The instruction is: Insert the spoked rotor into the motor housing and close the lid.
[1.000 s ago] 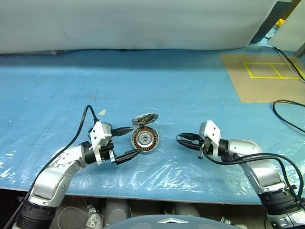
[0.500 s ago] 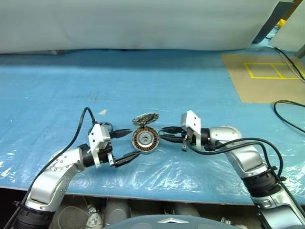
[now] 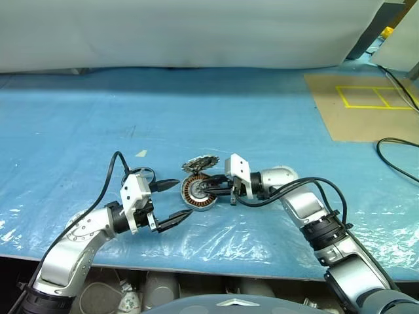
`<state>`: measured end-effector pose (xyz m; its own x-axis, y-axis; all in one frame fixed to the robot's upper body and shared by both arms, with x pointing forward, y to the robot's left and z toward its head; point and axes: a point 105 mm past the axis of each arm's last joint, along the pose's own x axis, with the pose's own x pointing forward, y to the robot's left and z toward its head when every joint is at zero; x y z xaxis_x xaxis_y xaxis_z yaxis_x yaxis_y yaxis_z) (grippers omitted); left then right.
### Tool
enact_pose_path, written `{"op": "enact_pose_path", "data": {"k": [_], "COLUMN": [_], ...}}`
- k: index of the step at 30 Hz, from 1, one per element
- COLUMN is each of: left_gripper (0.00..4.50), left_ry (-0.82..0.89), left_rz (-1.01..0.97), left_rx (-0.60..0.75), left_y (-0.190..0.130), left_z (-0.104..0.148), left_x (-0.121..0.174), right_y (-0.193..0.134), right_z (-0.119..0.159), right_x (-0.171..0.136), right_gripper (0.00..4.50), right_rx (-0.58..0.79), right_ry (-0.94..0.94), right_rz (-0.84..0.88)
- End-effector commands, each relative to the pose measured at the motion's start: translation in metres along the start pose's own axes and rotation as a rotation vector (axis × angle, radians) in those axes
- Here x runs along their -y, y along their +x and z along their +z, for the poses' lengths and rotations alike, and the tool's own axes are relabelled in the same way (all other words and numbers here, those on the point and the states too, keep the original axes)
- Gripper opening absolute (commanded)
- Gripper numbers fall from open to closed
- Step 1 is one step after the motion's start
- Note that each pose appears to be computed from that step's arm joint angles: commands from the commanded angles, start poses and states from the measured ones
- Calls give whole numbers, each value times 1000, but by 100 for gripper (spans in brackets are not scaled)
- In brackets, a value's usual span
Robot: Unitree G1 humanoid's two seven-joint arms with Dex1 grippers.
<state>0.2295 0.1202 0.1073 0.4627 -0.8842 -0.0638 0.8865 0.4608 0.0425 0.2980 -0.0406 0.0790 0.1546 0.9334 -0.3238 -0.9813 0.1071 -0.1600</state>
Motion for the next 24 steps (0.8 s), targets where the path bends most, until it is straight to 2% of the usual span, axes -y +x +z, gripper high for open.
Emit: {"op": "enact_pose_path", "data": {"k": [1, 7, 17, 24], "left_gripper": [441, 441, 441, 441], "left_ry": [48, 49, 39, 38], "left_rz": [0, 7, 9, 12], "left_rx": [32, 33, 36, 36], "left_y": [1, 1, 2, 2], "left_z": [11, 11, 11, 10], "left_x": [3, 2, 3, 3], "right_y": [2, 4, 10, 11], "right_z": [11, 3, 10, 4], "right_x": [4, 0, -4, -7], "right_gripper": [61, 61, 61, 61], "right_rx": [31, 12, 16, -7], "right_ry": [-46, -49, -101, -99], "right_rz": [-1, 22, 74, 105]}}
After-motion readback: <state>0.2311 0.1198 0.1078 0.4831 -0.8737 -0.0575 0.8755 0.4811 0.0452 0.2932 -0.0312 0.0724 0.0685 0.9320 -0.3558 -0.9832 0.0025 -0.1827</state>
